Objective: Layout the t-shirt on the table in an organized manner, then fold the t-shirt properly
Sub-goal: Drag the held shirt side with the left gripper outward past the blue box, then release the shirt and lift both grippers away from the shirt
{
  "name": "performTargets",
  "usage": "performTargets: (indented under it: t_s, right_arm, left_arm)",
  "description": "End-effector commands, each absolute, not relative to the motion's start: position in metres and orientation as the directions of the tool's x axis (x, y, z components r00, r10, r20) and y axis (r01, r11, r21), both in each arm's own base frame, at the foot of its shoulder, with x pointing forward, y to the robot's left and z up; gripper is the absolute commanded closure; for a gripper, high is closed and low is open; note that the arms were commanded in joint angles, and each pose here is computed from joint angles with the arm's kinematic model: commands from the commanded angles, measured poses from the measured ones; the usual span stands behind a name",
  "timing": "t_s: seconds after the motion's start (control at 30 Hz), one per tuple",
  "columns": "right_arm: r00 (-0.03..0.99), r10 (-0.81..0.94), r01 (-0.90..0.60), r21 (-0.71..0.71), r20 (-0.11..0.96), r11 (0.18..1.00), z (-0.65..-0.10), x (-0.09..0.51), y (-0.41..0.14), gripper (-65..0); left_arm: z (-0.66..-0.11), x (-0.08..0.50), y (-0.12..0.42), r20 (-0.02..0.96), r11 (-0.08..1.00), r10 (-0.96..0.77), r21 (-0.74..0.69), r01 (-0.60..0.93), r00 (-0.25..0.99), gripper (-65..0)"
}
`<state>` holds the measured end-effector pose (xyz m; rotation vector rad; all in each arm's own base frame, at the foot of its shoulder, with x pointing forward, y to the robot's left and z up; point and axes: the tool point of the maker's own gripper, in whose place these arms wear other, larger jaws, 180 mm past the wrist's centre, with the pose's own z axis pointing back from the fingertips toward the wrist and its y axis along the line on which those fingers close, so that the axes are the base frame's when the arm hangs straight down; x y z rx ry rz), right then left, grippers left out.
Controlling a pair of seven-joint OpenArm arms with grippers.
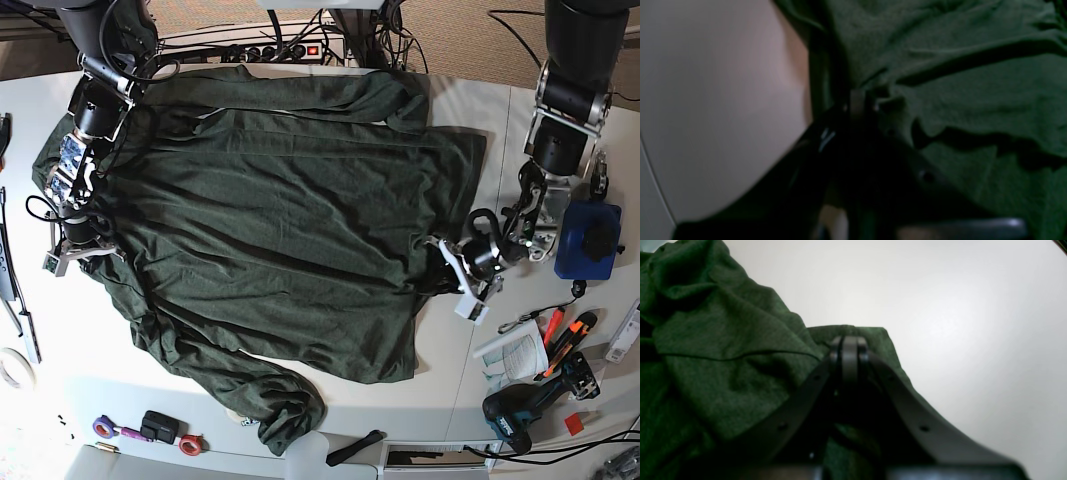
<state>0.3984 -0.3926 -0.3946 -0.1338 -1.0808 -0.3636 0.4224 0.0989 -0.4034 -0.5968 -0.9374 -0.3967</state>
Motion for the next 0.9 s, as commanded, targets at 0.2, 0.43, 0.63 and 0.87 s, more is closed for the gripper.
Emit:
performTargets:
  t_s: [0.2,0.43,0.63,0.87]
  right_arm:
    - [0.474,-0.222,0.349,0.049,0.852,0.936,-0.401,0.394,-0.393,0.0]
    - [0.478,-0.222,0.349,0.049,0.85,0.936,-0.402,0.394,-0.393,0.0]
    - [0.465,-0.21,0.345,0.042,0.86,0.938,-0.394,0.397,-0.395,-20.3]
    - [0.418,-0.138,0.328,-0.007,0.898,0.945,-0.346,0.412,-0.4,-20.2]
  left_arm:
    - [-0.369,0.451,0.13,0.879,0.815,0.047,-0.309,0.49,0.475,0.0]
    - [-0.354,0.459,0.137,0.885,0.812,0.148,-0.364,0.457,0.442,0.0]
    - [-0.347,0.456,0.13,0.893,0.781,0.154,-0.372,0.501,0.423,-9.1]
    - [-0.347,0.456,0.13,0.893,0.781,0.153,-0.372,0.502,0.424,-12.6]
